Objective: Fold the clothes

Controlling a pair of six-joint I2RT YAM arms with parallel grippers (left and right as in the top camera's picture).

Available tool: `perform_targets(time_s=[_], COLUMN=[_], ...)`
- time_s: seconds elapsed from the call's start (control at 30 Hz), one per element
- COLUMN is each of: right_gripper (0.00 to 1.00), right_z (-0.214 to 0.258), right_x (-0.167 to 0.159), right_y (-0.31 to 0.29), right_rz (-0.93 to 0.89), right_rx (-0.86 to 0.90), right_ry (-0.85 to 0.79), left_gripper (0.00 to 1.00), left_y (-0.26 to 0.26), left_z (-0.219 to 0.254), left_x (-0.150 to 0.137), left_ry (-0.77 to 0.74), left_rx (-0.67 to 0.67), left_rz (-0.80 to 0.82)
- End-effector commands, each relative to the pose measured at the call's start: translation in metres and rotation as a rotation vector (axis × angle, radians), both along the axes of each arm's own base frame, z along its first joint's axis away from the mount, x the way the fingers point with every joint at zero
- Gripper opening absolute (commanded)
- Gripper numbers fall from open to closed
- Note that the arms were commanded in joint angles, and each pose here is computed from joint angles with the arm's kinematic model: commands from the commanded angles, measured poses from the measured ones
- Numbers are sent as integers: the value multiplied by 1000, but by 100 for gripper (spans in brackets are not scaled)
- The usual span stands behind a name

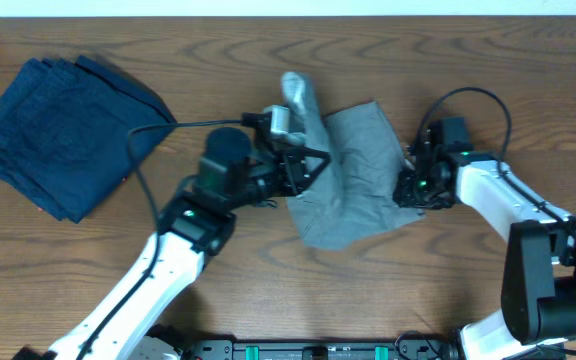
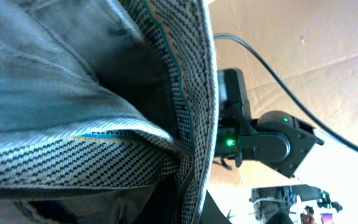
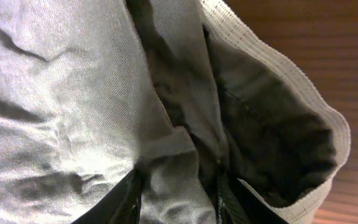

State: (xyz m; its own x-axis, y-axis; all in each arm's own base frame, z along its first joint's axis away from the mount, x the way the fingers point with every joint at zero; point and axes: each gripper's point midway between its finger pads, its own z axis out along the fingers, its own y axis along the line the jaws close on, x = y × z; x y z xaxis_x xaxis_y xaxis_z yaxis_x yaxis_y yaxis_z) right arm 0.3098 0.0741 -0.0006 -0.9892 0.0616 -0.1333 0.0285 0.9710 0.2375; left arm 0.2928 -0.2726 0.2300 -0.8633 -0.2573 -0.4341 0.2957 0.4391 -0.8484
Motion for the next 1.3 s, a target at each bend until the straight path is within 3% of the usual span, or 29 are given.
perform_targets(time_s=[0.0, 0.07, 0.13, 0.3, 0.33, 0.43, 0.47, 0.53, 0.67, 0.83, 0.97, 1.1, 1.27], right_gripper=[35, 29, 29, 37, 38, 50, 54, 64, 64, 63, 60, 60, 61], right_z=[-22, -22, -22, -22, -21, -16, -13, -3, 33, 93, 141, 166, 152], right_x=[-31, -35, -39, -42, -42, -39, -36, -30, -8, 23, 40, 32, 22], right_y=[26, 36, 45, 54, 54, 55, 52, 39, -1, -24, 18, 77, 99], right_rz=[9, -2, -8, 11, 6, 0, -7, -39, -135, -224, -66, 145, 222], right_rx=[28, 29, 30, 29, 32, 39, 32, -9, -114, -86, 145, 367, 284], right_ry=[123, 135, 145, 148, 148, 145, 144, 147, 132, 39, -86, -138, -128], left_gripper=[6, 7, 6, 9, 15, 52, 56, 56, 56, 56, 56, 56, 56], left_y=[-19, -29, -36, -49, -51, -52, -50, -42, -5, 60, 83, 87, 88], left_z=[4, -6, -16, -38, -40, -42, -40, -31, -16, -44, -69, -106, -163], left_x=[3, 4, 5, 9, 10, 15, 18, 28, 66, 110, 125, 130, 128], left_ry=[-14, -8, -2, 20, 20, 7, -4, -50, -115, -107, -134, -90, 16], left_rx=[-13, 3, 19, 38, 38, 29, 27, 16, -5, 146, 280, 362, 433], left_rz=[-3, -5, -3, -20, -20, -16, -10, 12, 130, 393, 465, 472, 447])
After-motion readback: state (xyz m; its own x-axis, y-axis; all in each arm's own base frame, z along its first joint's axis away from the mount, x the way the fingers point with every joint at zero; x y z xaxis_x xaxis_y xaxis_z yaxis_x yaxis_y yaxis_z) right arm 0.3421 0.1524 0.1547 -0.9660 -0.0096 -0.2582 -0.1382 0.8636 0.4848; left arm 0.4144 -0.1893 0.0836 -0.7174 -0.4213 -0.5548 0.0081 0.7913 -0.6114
